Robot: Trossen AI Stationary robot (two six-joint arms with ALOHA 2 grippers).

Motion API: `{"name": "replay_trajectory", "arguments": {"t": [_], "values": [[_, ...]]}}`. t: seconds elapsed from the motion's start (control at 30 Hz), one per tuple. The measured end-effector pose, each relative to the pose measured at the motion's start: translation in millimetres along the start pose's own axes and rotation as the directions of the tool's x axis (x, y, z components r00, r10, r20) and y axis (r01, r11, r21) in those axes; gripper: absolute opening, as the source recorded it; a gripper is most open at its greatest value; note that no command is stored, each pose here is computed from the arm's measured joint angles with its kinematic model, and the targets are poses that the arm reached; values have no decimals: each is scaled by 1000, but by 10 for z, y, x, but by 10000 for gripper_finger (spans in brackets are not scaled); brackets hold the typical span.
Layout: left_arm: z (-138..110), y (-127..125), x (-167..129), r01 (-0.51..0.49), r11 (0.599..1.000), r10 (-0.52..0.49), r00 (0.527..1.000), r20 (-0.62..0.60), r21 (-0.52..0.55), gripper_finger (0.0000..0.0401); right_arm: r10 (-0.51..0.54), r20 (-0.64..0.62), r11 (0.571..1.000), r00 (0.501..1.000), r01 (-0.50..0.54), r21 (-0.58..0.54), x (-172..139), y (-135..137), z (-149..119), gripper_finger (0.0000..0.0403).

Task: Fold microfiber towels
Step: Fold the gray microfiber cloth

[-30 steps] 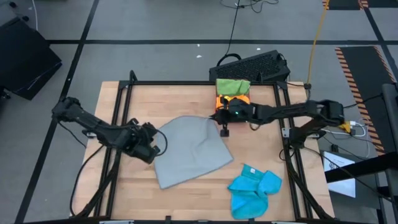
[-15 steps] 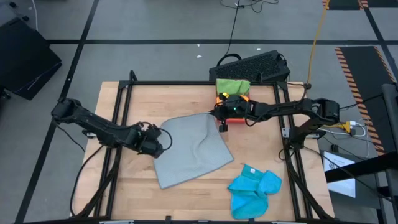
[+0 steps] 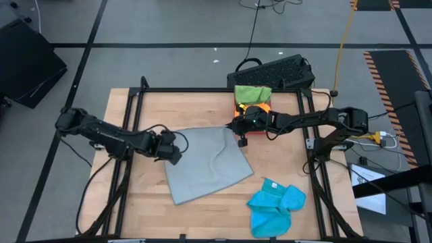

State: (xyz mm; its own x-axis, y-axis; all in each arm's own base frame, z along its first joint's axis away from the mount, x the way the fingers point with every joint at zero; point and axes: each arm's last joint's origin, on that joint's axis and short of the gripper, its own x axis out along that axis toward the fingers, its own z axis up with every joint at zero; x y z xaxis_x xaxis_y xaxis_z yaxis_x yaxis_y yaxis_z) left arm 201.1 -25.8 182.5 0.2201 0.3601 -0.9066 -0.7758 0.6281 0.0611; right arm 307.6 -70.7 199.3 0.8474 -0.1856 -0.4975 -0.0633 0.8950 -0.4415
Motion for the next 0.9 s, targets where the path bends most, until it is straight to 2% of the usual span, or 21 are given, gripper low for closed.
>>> {"name": "replay_trajectory", "arguments": {"t": [0.1,0.2,0.4,0.53,0.6,0.77,0.9], "values": [[61,45,24,-48,999,47,998,46,22,243,0,0,1000,1000,0,-4,0,1,1,4],[135,103,58,-82,997,83,995,62,-13,243,0,0,1000,1000,0,-4,0,1,0,4],[239,194,141,-124,985,130,991,43,-121,243,0,0,1000,1000,0,-4,0,1,1,4],[307,264,213,-164,977,168,986,18,-134,243,1,0,1000,1000,-1,-4,0,1,0,4],[358,321,265,-164,977,161,986,-32,-135,243,1,1,1000,1000,-1,-4,0,2,1,4],[479,465,405,-67,997,71,979,-189,23,244,1,0,1000,1000,-1,-20,0,2,1,4],[569,579,490,3,989,33,972,-232,150,244,21,12,999,1000,-20,-33,0,5,3,4]]}}
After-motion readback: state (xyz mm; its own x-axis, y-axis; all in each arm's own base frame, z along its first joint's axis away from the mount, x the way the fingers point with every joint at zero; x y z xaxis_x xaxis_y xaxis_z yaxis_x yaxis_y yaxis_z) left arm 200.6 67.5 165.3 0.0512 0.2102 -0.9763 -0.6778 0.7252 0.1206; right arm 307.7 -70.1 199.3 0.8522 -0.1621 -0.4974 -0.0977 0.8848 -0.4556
